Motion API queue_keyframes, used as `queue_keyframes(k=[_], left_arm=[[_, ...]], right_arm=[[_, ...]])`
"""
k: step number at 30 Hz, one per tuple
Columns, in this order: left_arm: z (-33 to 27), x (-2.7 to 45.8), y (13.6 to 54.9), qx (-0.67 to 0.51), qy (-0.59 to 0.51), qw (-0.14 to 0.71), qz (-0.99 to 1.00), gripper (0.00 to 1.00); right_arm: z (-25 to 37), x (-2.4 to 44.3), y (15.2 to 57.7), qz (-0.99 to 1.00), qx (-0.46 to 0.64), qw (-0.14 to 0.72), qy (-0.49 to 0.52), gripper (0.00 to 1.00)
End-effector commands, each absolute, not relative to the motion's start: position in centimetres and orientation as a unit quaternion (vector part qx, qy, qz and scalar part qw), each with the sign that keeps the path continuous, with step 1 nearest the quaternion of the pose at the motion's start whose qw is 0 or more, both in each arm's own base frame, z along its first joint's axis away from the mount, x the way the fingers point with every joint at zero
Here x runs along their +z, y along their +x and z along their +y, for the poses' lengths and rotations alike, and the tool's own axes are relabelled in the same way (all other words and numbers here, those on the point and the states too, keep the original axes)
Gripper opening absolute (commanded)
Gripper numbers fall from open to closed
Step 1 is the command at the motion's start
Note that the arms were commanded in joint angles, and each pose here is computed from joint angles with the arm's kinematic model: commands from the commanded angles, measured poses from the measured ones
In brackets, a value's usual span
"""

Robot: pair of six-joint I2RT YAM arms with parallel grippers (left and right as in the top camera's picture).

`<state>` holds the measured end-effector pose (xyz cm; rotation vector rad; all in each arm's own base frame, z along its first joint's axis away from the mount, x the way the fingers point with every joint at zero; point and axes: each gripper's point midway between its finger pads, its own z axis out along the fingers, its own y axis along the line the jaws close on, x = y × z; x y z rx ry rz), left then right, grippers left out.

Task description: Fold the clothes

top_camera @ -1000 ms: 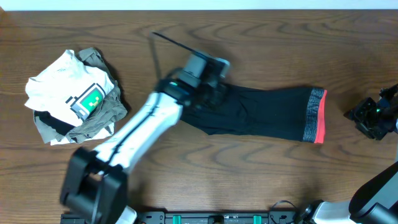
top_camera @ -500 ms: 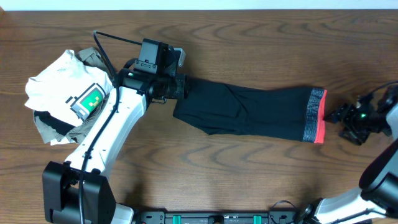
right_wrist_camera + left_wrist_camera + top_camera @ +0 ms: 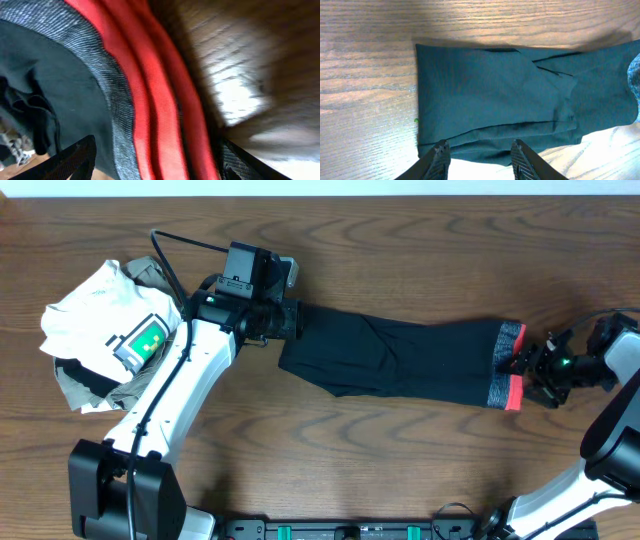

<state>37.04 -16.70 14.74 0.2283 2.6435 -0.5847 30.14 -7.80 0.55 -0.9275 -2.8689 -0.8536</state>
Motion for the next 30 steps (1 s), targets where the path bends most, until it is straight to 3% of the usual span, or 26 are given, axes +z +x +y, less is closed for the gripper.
queue_keyframes(k=[1, 8, 13, 19, 28, 30], left_arm=[[-16.9, 15.5, 37.1, -0.217, 0.082, 0.217, 0.948, 0.42], [-16.9, 15.6, 37.2, -0.218, 0.082, 0.218, 0.948, 0.42], [-16.9, 15.5, 37.1, -0.218, 0.082, 0.217, 0.948, 0.42], [-16.9, 15.5, 37.1, -0.218, 0.081, 0.216, 0.948, 0.42], [-16.9, 15.5, 37.1, -0.221, 0.067, 0.213, 0.949, 0.42], [-16.9, 15.5, 37.1, -0.221, 0.067, 0.213, 0.949, 0.42]], right_arm=[[-6.0, -5.0, 26.1, -0.920, -0.253, 0.090, -0.286, 0.77], [-5.7, -6.3, 25.3, -0.922, -0.248, 0.081, -0.285, 0.75], [-5.6, -7.1, 25.2, -0.925, -0.245, 0.068, -0.283, 0.67], [-5.6, -7.5, 25.1, -0.927, -0.242, 0.063, -0.281, 0.48], [-6.1, -7.8, 25.8, -0.930, -0.237, 0.042, -0.279, 0.02], [-6.5, -7.8, 26.2, -0.928, -0.235, 0.035, -0.287, 0.01]])
